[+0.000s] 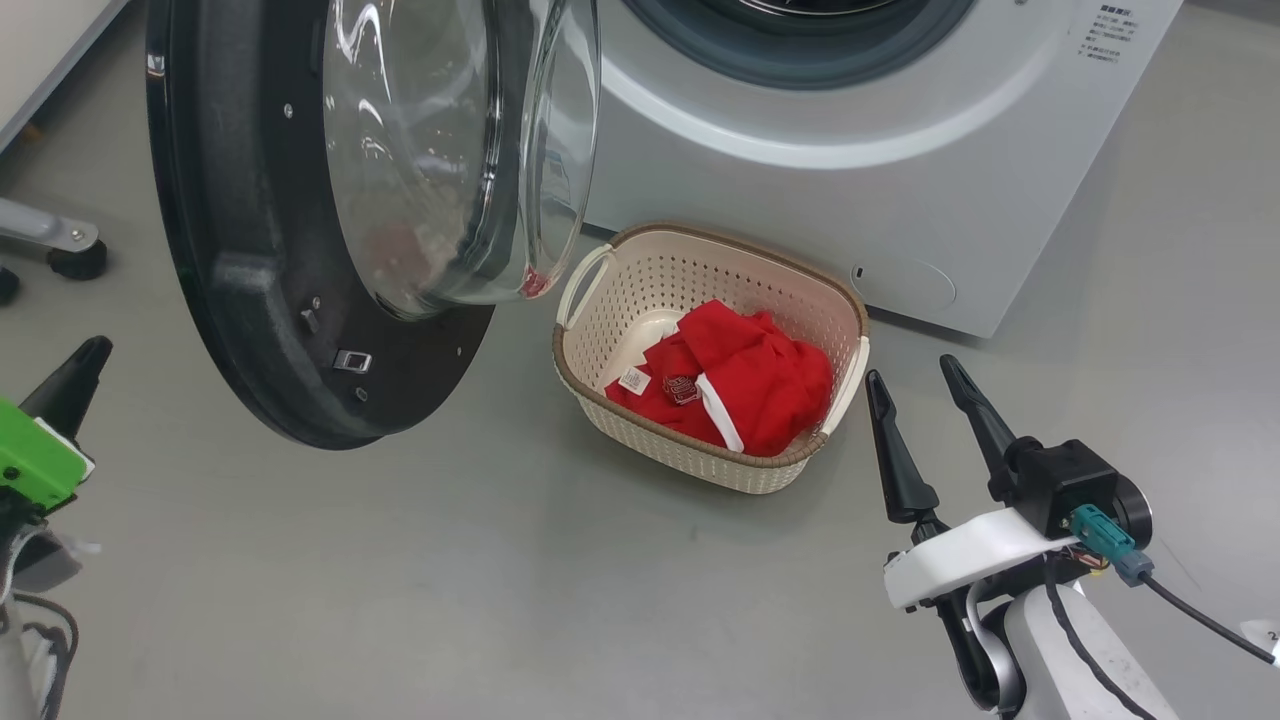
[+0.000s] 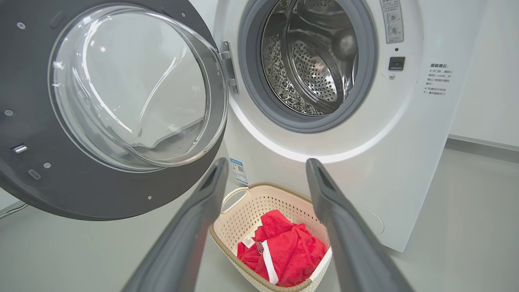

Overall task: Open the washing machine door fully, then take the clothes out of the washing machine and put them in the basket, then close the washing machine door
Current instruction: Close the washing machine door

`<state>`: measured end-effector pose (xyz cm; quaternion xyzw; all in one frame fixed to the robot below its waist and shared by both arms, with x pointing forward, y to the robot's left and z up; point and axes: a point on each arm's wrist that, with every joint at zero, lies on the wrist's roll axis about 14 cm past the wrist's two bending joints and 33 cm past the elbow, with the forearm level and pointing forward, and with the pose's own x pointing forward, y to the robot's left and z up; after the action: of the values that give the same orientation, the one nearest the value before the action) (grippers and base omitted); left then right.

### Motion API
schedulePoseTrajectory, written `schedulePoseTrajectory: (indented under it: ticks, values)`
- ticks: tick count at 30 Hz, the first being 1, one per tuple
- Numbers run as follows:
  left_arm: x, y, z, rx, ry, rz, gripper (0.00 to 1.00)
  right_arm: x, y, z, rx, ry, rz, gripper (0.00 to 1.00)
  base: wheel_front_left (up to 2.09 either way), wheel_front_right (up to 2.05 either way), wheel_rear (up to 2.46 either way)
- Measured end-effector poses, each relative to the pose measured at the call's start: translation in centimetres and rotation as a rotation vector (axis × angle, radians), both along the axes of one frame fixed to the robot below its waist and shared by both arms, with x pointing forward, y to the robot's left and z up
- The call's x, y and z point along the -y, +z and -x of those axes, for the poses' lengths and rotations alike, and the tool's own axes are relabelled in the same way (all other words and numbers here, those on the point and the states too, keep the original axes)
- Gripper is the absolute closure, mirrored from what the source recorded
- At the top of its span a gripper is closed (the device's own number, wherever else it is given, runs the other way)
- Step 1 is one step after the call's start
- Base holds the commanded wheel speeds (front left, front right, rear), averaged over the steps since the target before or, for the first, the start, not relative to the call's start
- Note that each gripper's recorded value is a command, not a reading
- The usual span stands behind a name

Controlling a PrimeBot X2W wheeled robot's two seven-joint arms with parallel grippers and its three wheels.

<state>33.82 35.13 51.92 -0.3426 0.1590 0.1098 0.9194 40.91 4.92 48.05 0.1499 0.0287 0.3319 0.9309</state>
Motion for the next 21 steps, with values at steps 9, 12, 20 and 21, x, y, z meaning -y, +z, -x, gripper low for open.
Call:
schedulePoseTrajectory:
  ticks: [9, 12, 20, 21]
  values:
    - [-1.1, -0.5, 2.3, 0.032, 0.085, -0.203, 1.00, -0.4, 0.2, 0.3, 0.003, 0.011, -0.002, 0.00, 0.00, 0.00, 0.00]
    - [-1.3, -0.9, 3.2, 0.042, 0.111, -0.265, 1.00, -0.4, 0.1, 0.5, 0.000, 0.015, 0.000, 0.00, 0.00, 0.00, 0.00]
    - [-1.1, -1.0, 4.4, 0.115, 0.154, -0.374, 1.00, -0.6, 0.2, 0.8, 0.002, 0.023, 0.000, 0.00, 0.00, 0.00, 0.00]
    - [-1.0, -0.9, 4.5, 0.129, 0.157, -0.384, 1.00, -0.7, 0.2, 0.8, 0.003, 0.024, 0.001, 0.00, 0.00, 0.00, 0.00]
